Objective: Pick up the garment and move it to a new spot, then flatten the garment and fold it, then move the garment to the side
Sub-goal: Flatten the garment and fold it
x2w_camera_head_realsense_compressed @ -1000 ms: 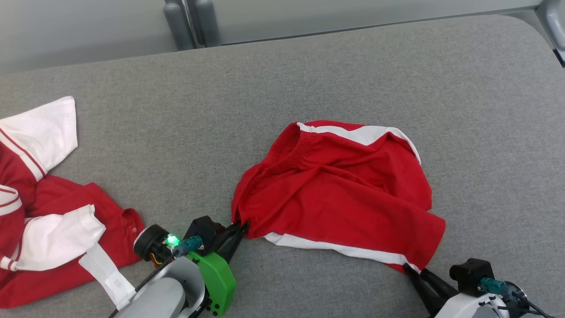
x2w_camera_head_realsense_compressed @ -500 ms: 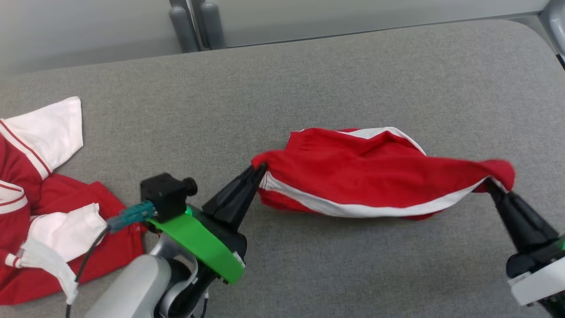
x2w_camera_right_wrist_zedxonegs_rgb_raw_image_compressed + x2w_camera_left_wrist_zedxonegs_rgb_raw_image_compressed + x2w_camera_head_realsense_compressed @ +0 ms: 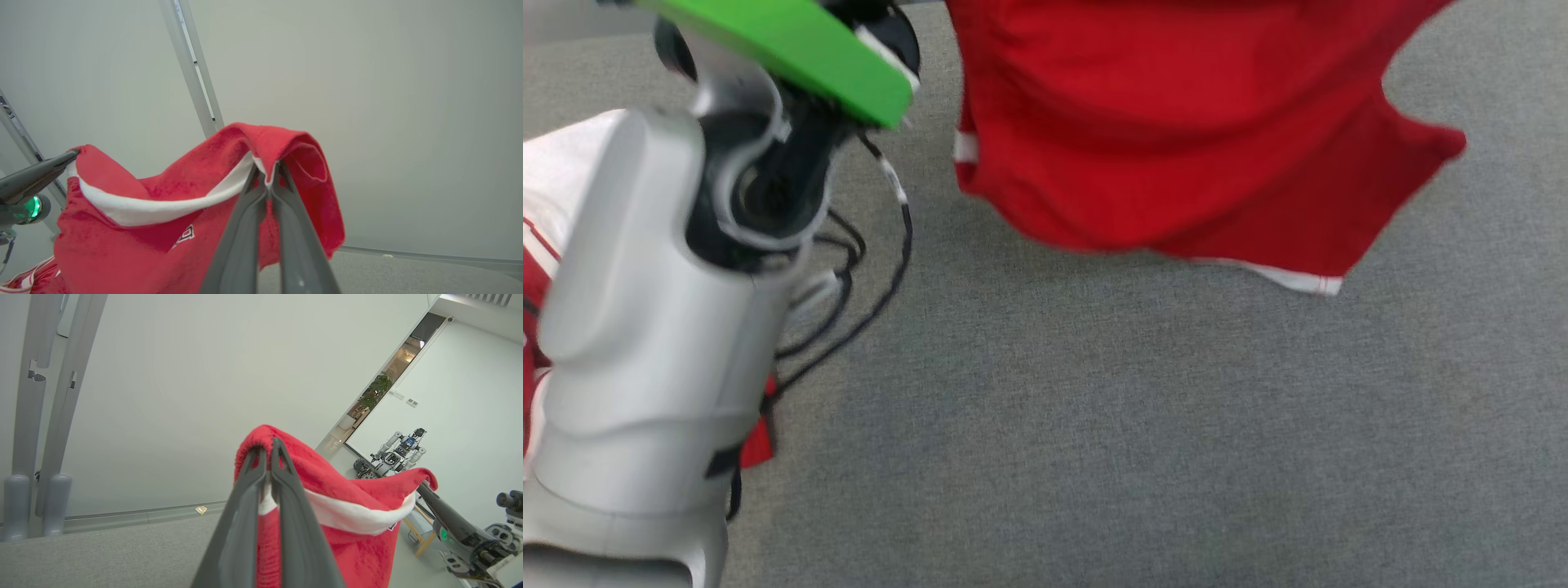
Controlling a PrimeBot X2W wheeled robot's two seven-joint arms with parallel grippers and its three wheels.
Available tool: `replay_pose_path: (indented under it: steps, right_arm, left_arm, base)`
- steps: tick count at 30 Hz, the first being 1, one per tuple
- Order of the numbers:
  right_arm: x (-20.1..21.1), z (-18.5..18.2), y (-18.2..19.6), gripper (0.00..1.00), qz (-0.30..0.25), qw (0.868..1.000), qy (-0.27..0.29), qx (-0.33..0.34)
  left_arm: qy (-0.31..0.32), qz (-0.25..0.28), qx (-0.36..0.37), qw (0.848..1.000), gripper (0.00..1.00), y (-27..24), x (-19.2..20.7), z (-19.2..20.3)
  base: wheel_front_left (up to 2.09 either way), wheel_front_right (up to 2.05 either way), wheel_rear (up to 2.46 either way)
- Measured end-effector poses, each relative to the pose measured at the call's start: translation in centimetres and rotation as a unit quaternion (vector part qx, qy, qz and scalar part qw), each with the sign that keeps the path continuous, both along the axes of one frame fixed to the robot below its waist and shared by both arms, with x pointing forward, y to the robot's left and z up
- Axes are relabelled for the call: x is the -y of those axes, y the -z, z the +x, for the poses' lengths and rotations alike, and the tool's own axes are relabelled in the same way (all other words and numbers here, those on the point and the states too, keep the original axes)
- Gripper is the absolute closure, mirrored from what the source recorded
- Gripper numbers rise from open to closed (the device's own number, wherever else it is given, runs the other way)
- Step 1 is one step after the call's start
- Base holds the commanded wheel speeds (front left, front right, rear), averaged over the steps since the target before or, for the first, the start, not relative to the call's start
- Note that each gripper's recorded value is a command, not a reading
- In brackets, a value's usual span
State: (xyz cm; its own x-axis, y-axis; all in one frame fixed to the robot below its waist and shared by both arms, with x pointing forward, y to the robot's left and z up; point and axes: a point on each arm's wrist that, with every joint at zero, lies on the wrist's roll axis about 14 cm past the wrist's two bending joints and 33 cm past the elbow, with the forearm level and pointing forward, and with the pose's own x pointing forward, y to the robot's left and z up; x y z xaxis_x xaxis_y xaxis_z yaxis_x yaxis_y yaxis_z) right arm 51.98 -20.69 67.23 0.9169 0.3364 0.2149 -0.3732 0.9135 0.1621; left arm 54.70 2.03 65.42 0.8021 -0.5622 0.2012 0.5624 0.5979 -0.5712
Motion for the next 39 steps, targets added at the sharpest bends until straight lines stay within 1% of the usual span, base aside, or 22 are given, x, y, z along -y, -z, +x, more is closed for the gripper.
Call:
replay_pose_path:
  steps: [1,3,4,6,8,9,10,12,14,16,17,19,21,22,23,27,29,31,33,35,37,39]
  right_arm:
    - [-0.1,1.4,-0.8,1.0,0.002,1.0,0.003,0.006]
    - [-0.5,4.8,-3.7,1.0,0.01,0.999,0.018,0.047]
    - [-1.0,6.3,-4.7,1.0,0.018,0.998,0.022,0.063]
    - [-1.8,8.4,-5.4,1.0,0.038,0.995,0.029,0.085]
    - [-2.4,10.1,-5.2,1.0,0.033,0.994,0.036,0.094]
    - [-2.6,10.9,-5.0,1.0,0.041,0.994,0.036,0.097]
    - [-3.3,11.6,-4.1,1.0,0.046,0.995,0.029,0.087]
    - [-4.7,12.4,-0.6,1.0,0.053,0.997,0.011,0.05]
    - [-5.8,12.1,5.8,1.0,0.047,0.999,-0.006,-0.025]
    - [-5.5,10.6,10.4,1.0,0.053,0.996,-0.009,-0.077]
    - [-5.2,9.5,12.2,1.0,0.052,0.994,-0.011,-0.099]
    - [-4.8,7.4,14.8,1.0,0.064,0.989,-0.017,-0.132]
    - [-4.6,4.6,18.1,1.0,0.062,0.982,-0.03,-0.177]
    - [-4.5,3.5,19.2,1.0,0.071,0.978,-0.033,-0.195]
    - [-4.4,2.0,20.6,1.0,0.07,0.973,-0.039,-0.217]
    - [-2.9,-3.9,24.7,1.0,0.068,0.954,-0.037,-0.289]
    - [-1.9,-6.6,25.8,1.0,0.073,0.945,-0.028,-0.317]
    - [-0.4,-9.5,26.8,1.0,0.068,0.937,-0.01,-0.342]
    - [0.9,-11.8,27.3,1.0,0.074,0.93,0.008,-0.359]
    - [2.7,-14.5,27.2,1.0,0.082,0.924,0.031,-0.372]
    - [3.9,-16.7,26.5,1.0,0.09,0.921,0.045,-0.377]
    - [4.7,-18.6,25.6,1.0,0.101,0.918,0.052,-0.38]
  left_arm:
    - [-0.007,0.003,0.0,1.0,1.0,-0.5,-0.2,1.3]
    - [-0.041,-0.012,0.018,0.999,1.0,-3.0,-1.5,4.7]
    - [-0.058,-0.008,0.033,0.998,1.0,-3.6,-2.0,6.2]
    - [-0.082,-0.023,0.04,0.996,1.0,-3.8,-2.7,8.5]
    - [-0.098,-0.026,0.048,0.994,1.0,-3.4,-3.0,10.2]
    - [-0.1,-0.03,0.046,0.994,1.0,-3.1,-3.0,10.9]
    - [-0.094,-0.038,0.038,0.994,1.0,-2.3,-2.8,11.5]
    - [-0.083,-0.036,0.006,0.996,1.0,1.2,-2.2,12.1]
    - [-0.076,-0.025,-0.067,0.995,1.0,8.0,-2.2,11.6]
    - [-0.067,-0.008,-0.132,0.989,1.0,14.0,-2.0,9.5]
    - [-0.06,-0.013,-0.161,0.985,1.0,16.2,-1.7,8.2]
    - [-0.042,-0.01,-0.202,0.978,1.0,19.5,-0.7,5.4]
    - [-0.019,-0.011,-0.253,0.967,1.0,22.9,0.2,1.8]
    - [-0.01,-0.006,-0.269,0.963,1.0,24.1,0.6,0.3]
    - [-0.005,-0.012,-0.277,0.961,1.0,24.7,0.8,-1.0]
    - [0.015,-0.028,-0.297,0.954,1.0,25.6,1.0,-6.0]
    - [0.018,-0.029,-0.306,0.951,1.0,25.9,0.7,-8.8]
    - [0.015,-0.05,-0.324,0.944,1.0,25.9,0.3,-11.7]
    - [0.009,-0.053,-0.336,0.94,1.0,26.0,-0.2,-14.1]
    - [-0.005,-0.064,-0.355,0.933,1.0,25.7,-1.1,-16.9]
    - [-0.016,-0.073,-0.365,0.928,1.0,25.0,-1.8,-19.1]
    - [-0.02,-0.081,-0.366,0.927,1.0,23.6,-2.2,-20.9]
  base:
    - [0.0,0.0,0.0]
    - [0.0,0.0,0.0]
    - [0.0,0.0,0.0]
    - [0.0,0.0,0.0]
    - [0.0,0.0,0.0]
    - [0.0,0.0,0.0]
    - [0.0,0.0,0.0]
    - [0.0,0.0,0.0]
    - [0.0,0.0,0.0]
    - [0.0,0.0,0.0]
    - [0.0,0.0,0.0]
    - [0.0,0.0,0.0]
    - [0.0,0.0,0.0]
    - [0.0,0.0,0.0]
    - [0.0,0.0,0.0]
    - [0.0,0.0,0.0]
    - [0.0,0.0,0.0]
    - [0.0,0.0,0.0]
    - [0.0,0.0,0.0]
    - [0.0,0.0,0.0]
    - [0.0,0.0,0.0]
    - [0.0,0.0,0.0]
